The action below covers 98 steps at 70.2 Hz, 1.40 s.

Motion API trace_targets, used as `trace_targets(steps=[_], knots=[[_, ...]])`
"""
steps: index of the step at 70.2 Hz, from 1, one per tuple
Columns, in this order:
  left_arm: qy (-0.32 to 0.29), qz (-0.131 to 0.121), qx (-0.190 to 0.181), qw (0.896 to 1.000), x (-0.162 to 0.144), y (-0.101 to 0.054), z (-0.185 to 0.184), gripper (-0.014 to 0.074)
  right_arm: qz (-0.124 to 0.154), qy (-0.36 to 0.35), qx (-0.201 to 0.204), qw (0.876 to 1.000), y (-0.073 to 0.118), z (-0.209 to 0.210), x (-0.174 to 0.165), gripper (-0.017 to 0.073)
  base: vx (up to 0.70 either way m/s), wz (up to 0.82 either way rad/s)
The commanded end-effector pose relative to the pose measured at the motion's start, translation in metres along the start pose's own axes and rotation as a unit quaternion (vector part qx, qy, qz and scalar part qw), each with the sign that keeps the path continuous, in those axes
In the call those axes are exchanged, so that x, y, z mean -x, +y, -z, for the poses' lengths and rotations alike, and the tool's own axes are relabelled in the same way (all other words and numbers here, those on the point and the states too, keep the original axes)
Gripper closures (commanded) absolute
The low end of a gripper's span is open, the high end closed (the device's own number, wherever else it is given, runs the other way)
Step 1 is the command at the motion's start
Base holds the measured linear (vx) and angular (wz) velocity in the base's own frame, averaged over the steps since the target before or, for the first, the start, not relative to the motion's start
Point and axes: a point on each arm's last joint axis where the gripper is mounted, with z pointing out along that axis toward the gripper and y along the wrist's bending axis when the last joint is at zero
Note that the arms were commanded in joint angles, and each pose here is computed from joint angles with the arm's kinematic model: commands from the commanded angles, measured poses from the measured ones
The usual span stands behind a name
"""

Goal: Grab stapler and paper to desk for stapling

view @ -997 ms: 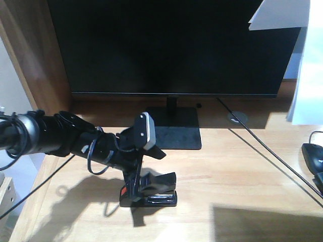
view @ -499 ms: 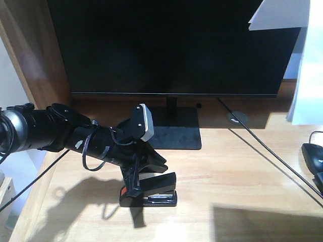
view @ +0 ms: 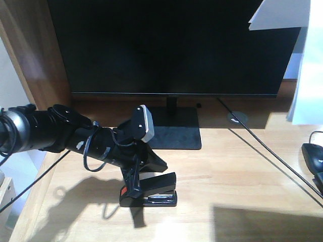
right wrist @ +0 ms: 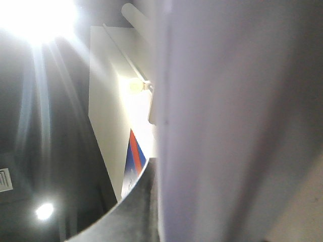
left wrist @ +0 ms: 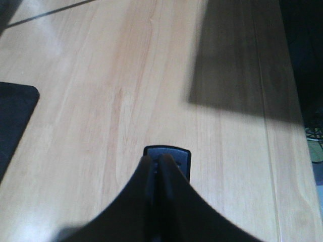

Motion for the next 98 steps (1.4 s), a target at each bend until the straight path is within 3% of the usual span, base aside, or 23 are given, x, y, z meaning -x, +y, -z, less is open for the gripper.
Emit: trace_targets(steps=[1,23,98], knots=[[-0.030,0.004,0.003,1.000,0.015,0.000,0.006,0.0601,0.011,-0.014,0.020,1.000,0.005,-0.005,0.004,0.0565,0.00,0.00],[-0.020,0.002,-0.008,1.000,0.002,0.003,-0.007,0.0601,0.011,-0.014,0.020,1.000,0.005,-0.005,0.004,0.0565,0.00,0.00],[-0.021,0.001,-0.011,1.000,0.003,0.003,-0.007,0.0600,0.011,-0.014,0.020,1.000,0.005,-0.005,0.004,0.0565,0.00,0.00]])
